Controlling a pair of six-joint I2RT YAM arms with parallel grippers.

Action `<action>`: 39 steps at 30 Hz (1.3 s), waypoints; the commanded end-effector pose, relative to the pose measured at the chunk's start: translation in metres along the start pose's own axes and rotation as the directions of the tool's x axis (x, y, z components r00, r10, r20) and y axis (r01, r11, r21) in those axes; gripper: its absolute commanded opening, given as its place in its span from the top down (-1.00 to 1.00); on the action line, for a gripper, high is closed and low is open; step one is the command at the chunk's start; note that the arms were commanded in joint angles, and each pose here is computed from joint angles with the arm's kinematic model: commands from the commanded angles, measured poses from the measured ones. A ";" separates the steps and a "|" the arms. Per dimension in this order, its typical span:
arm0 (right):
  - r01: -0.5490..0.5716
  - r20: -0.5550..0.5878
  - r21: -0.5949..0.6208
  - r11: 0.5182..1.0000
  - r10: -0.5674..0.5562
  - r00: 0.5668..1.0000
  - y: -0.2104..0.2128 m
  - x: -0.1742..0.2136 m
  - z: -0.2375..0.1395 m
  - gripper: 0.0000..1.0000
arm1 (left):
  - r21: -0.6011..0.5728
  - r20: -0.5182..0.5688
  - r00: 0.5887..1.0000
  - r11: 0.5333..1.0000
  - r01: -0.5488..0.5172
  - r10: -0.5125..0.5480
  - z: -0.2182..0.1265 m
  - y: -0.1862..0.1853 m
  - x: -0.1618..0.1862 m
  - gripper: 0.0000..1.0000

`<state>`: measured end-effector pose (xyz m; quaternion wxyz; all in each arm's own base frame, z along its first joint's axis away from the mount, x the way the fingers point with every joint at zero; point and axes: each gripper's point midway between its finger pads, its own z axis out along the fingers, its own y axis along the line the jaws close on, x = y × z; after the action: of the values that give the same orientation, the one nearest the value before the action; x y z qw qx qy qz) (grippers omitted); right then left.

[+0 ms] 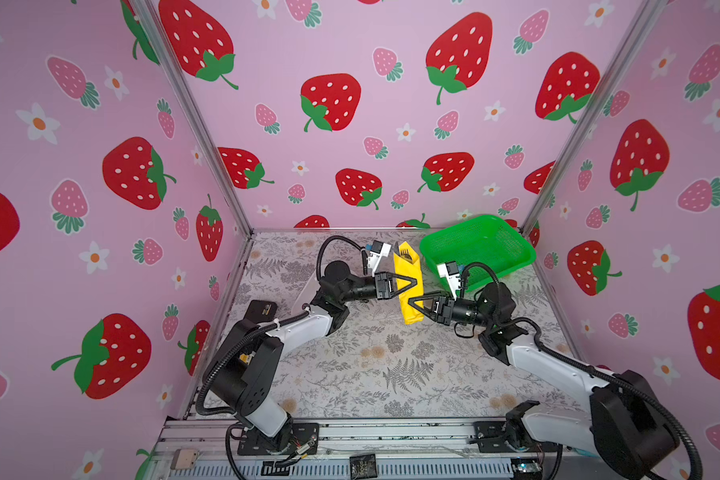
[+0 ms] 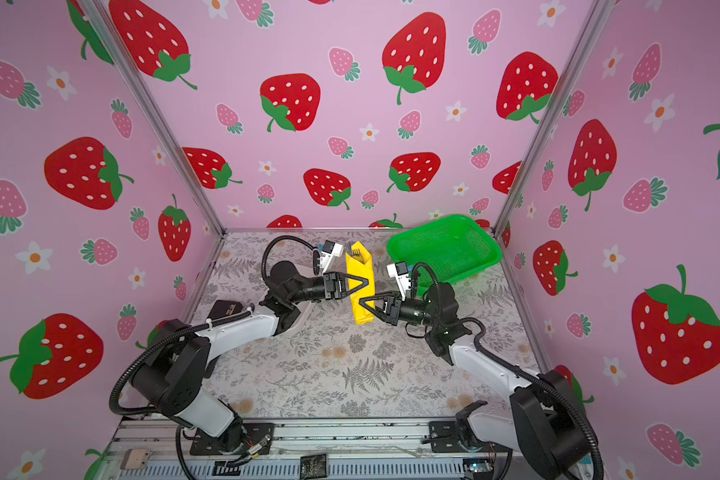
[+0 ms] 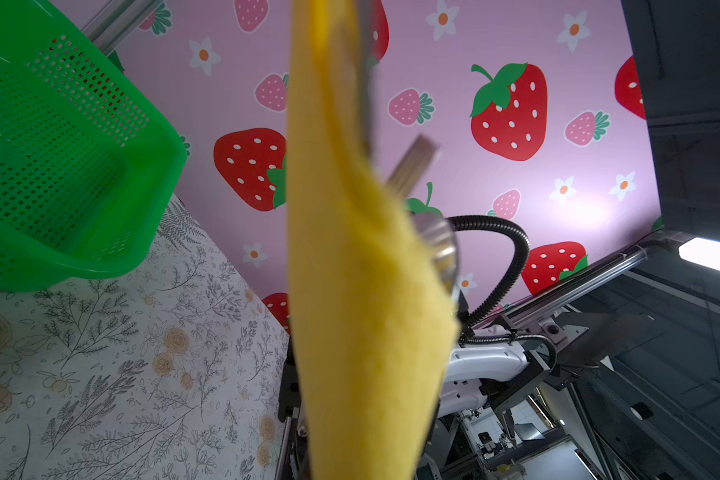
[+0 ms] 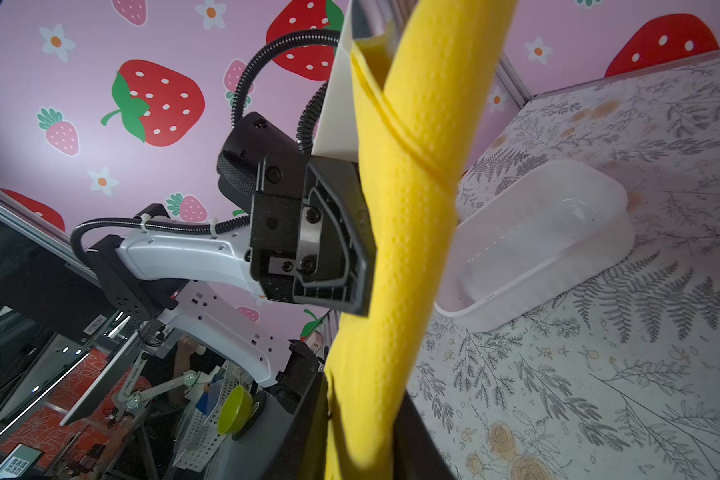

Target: Place the utensils on the paper napkin and roll it up

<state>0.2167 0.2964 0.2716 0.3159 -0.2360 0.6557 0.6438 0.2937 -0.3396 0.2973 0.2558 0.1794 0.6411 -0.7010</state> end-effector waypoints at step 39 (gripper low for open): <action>0.024 0.086 0.165 0.986 -0.038 0.996 0.016 -0.017 -0.038 0.29 | 0.034 0.066 0.992 0.993 -0.109 0.107 -0.007 -0.029 -0.019 0.87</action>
<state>0.2097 0.2589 0.2672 0.3486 -0.1958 0.7101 0.5796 0.2996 -0.3336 0.3075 0.2836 0.1725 0.6352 -0.6974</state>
